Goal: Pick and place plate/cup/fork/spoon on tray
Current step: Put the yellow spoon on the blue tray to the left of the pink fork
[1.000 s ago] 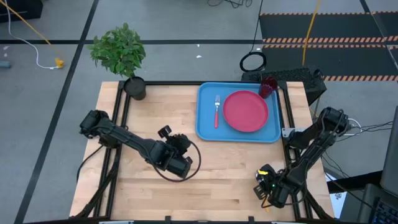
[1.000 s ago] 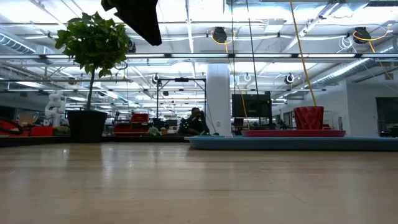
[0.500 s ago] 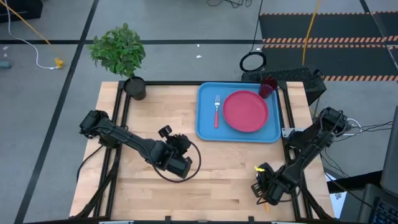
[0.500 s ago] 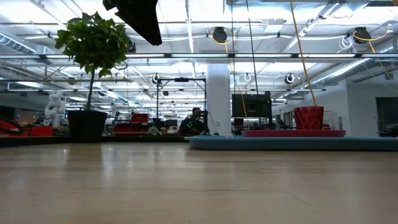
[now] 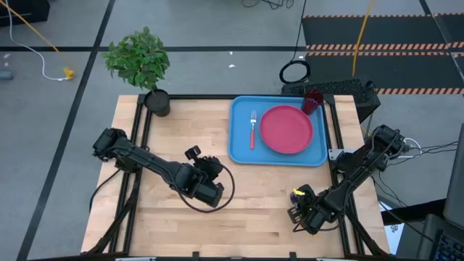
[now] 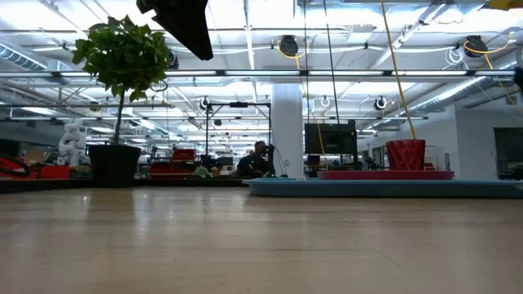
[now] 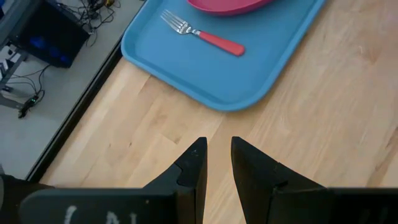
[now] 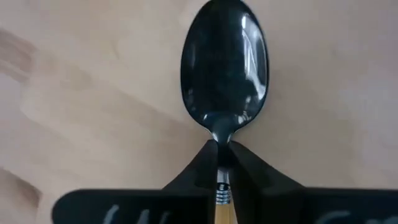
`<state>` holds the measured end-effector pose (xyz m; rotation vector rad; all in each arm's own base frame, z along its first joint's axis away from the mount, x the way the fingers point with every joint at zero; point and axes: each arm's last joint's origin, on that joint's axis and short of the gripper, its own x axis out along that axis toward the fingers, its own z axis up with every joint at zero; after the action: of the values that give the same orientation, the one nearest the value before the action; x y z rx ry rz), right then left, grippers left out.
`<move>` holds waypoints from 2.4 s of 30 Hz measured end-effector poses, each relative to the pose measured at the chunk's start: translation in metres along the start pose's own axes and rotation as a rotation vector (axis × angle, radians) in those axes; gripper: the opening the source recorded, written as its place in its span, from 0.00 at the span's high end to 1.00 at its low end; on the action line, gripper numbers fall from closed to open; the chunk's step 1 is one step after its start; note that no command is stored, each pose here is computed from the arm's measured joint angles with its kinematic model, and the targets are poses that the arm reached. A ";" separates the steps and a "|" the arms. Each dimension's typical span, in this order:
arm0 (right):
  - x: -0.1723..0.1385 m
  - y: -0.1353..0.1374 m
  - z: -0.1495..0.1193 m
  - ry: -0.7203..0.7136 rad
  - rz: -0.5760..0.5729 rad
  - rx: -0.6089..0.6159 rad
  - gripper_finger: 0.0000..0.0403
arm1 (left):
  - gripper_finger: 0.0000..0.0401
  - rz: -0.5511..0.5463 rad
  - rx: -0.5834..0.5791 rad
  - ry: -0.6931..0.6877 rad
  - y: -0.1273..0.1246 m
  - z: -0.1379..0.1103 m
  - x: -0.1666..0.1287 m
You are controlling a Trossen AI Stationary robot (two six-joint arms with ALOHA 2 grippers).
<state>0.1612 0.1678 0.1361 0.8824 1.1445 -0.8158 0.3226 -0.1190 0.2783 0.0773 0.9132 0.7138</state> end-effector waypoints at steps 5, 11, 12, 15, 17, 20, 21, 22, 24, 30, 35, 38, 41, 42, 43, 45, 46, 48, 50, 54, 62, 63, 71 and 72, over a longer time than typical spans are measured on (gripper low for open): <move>0.002 0.005 0.006 -0.198 0.097 -0.026 0.98 | 0.81 0.000 0.008 0.000 0.000 0.000 0.000; 0.001 0.016 0.013 -0.323 0.202 -0.089 0.98 | 0.81 -0.002 0.010 -0.002 0.000 0.000 0.000; 0.001 0.018 0.015 -0.349 0.219 -0.100 0.98 | 0.81 -0.003 0.010 -0.003 -0.001 0.000 -0.001; 0.000 0.025 0.021 -0.424 0.255 -0.145 0.98 | 0.81 -0.005 0.011 -0.004 -0.001 0.000 -0.001; 0.000 0.030 0.026 -0.469 0.273 -0.177 0.98 | 0.81 -0.005 0.015 -0.005 -0.001 0.000 -0.001; -0.001 0.038 0.034 -0.547 0.298 -0.216 0.98 | 0.81 -0.007 0.015 -0.012 -0.002 0.000 -0.001; -0.001 0.041 0.037 -0.576 0.304 -0.229 0.98 | 0.81 -0.005 0.012 -0.015 -0.001 0.001 0.000; -0.002 0.043 0.040 -0.601 0.307 -0.242 0.98 | 0.81 -0.005 0.007 -0.017 -0.001 0.002 0.000; -0.003 0.048 0.047 -0.656 0.308 -0.266 0.98 | 0.81 -0.007 -0.008 -0.024 -0.001 0.004 0.002; -0.005 0.060 0.068 -0.807 0.273 -0.345 0.98 | 0.81 -0.013 -0.037 -0.036 0.001 0.010 0.007; -0.008 0.070 0.087 -0.906 0.248 -0.392 0.98 | 0.81 -0.028 -0.036 -0.014 0.002 0.010 0.009; -0.011 0.076 0.099 -0.952 0.237 -0.422 0.98 | 0.81 -0.033 -0.024 -0.010 0.002 0.010 0.009; -0.014 0.081 0.111 -1.001 0.219 -0.455 0.98 | 0.78 -0.033 -0.016 -0.010 0.002 0.010 0.009; -0.016 0.082 0.115 -1.017 0.215 -0.464 0.98 | 0.76 -0.032 -0.011 -0.010 0.002 0.010 0.009; -0.017 0.083 0.118 -1.032 0.209 -0.472 0.98 | 0.75 -0.028 -0.009 -0.012 0.002 0.011 0.009; -0.019 0.085 0.125 -1.056 0.201 -0.493 0.98 | 0.70 -0.021 0.002 -0.015 0.003 0.012 0.010; -0.020 0.086 0.129 -1.061 0.203 -0.509 0.98 | 0.67 -0.012 0.009 -0.021 0.004 0.012 0.011; -0.021 0.088 0.137 -1.076 0.208 -0.531 0.98 | 0.62 0.009 0.043 -0.053 0.003 0.013 0.013; -0.022 0.089 0.145 -1.088 0.210 -0.552 0.98 | 0.58 0.020 0.087 -0.084 -0.001 0.010 0.018; -0.022 0.088 0.161 -1.090 0.200 -0.568 0.98 | 0.54 0.005 0.089 -0.115 -0.010 -0.002 0.037; -0.014 0.077 0.184 -1.094 0.287 -0.545 0.98 | 0.54 -0.059 0.017 -0.253 -0.026 -0.024 0.075; -0.013 0.075 0.186 -1.103 0.319 -0.542 0.98 | 0.54 -0.076 0.001 -0.279 -0.027 -0.024 0.078; -0.011 0.055 0.191 -1.221 0.529 -0.506 0.98 | 0.52 -0.236 -0.110 -0.410 -0.022 -0.015 0.101; -0.012 0.054 0.191 -1.240 0.546 -0.504 0.98 | 0.50 -0.264 -0.130 -0.425 -0.020 -0.012 0.103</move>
<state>0.2830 0.0200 0.1901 0.1205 -0.0316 -0.4202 0.3652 -0.0764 0.1918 -0.0079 0.4574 0.4825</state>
